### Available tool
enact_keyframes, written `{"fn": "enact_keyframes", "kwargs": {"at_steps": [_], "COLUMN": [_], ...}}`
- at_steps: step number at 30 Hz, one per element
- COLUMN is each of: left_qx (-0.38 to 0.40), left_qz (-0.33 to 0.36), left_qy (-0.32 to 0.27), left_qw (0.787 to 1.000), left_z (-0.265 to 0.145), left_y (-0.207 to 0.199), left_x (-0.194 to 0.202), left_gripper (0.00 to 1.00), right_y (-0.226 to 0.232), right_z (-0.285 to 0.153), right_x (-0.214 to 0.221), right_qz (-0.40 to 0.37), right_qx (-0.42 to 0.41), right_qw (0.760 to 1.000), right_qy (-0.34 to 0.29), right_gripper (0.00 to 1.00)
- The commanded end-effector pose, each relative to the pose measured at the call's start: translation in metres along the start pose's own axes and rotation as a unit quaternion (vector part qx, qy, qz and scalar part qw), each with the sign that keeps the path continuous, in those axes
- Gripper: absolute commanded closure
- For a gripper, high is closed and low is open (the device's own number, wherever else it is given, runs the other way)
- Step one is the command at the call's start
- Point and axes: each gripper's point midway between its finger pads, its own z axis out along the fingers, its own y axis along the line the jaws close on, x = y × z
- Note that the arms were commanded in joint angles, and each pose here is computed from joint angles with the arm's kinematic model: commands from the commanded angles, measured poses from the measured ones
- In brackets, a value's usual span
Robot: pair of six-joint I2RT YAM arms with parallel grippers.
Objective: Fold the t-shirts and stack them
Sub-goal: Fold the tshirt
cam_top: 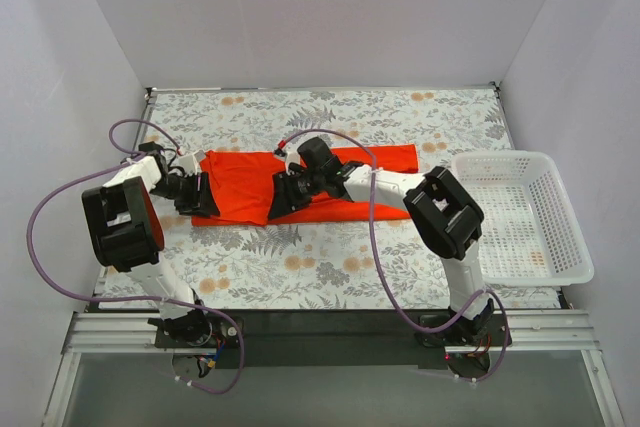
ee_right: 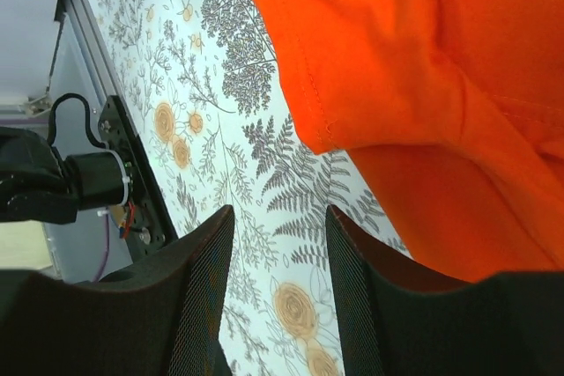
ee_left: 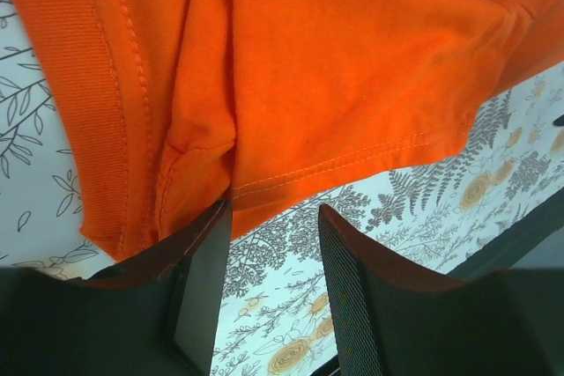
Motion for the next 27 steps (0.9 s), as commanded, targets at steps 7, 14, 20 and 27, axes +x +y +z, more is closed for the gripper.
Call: {"fn": "enact_keyframes", "kwargs": {"at_steps": [7,14,20,27], "left_qx": [-0.039,-0.028,-0.023,-0.019], "left_qz": [0.01,0.006,0.009,0.008], "left_qy": [-0.02,-0.013,-0.015,-0.014], "left_qw": [0.999,1.0,1.0,1.0], "left_z": [-0.006,0.001,0.002,0.003], "left_y": [0.012,0.012,0.012,0.011], "left_x": [-0.013,-0.009,-0.012,-0.012], "left_gripper": [0.58,0.59,0.6,0.62], "right_y": [-0.006,-0.005,-0.002,0.006], "right_z": [0.031,0.05,0.058,0.066], "right_x": [0.002,0.006,0.011,0.009], "right_qz": [0.076,0.1,0.116,0.121], "right_qx": [0.012,0.008,0.007,-0.003], "right_qw": [0.997,0.995,0.993,0.992], "right_qy": [-0.022,-0.015,-0.017,-0.022], "right_gripper": [0.46,0.47,0.47,0.47]}}
